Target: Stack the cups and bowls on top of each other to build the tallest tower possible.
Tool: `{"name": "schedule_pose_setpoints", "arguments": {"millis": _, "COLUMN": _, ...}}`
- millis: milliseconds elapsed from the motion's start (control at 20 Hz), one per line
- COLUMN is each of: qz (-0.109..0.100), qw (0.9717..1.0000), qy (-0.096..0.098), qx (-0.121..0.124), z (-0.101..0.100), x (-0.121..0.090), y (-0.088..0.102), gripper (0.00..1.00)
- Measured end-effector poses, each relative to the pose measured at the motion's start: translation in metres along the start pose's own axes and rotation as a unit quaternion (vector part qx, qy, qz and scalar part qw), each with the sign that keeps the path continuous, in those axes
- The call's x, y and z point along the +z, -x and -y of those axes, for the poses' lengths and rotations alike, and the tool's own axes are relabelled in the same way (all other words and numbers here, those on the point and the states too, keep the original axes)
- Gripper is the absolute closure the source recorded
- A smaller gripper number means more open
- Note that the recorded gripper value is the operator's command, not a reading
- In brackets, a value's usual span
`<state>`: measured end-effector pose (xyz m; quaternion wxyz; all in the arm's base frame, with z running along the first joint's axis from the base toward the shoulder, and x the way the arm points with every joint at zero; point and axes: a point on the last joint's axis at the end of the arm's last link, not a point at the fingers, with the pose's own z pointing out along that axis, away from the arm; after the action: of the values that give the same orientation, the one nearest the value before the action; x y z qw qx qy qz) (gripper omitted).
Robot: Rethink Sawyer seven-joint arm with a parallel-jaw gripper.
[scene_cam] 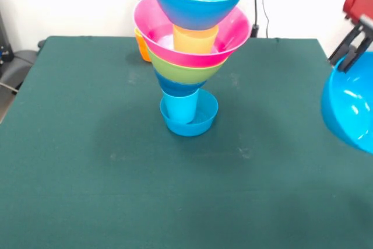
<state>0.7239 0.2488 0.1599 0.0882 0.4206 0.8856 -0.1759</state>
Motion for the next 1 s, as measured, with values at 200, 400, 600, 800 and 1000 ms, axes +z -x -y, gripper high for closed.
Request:
{"name": "schedule_pose_setpoints", "arguments": {"millis": 200, "qz": 0.004, "qw": 0.9999, "qy": 0.009, "qx": 0.005, "z": -0.003, "x": -0.032, "y": 0.021, "gripper": 1.0}}
{"name": "schedule_pose_setpoints", "arguments": {"millis": 400, "qz": 0.013, "qw": 0.9998, "qy": 0.014, "qx": 0.007, "z": -0.005, "x": -0.061, "y": 0.045, "gripper": 1.0}}
{"name": "schedule_pose_setpoints", "arguments": {"millis": 600, "qz": 0.024, "qw": 0.9995, "qy": 0.016, "qx": 0.008, "z": -0.007, "x": -0.093, "y": 0.066, "gripper": 1.0}}
{"name": "schedule_pose_setpoints", "arguments": {"millis": 800, "qz": 0.04, "qw": 0.9988, "qy": 0.026, "qx": 0.006, "z": -0.009, "x": -0.127, "y": 0.087, "gripper": 1.0}}
{"name": "schedule_pose_setpoints", "arguments": {"millis": 1000, "qz": 0.054, "qw": 0.9977, "qy": 0.042, "qx": -0.004, "z": -0.01, "x": -0.157, "y": 0.103, "gripper": 1.0}}
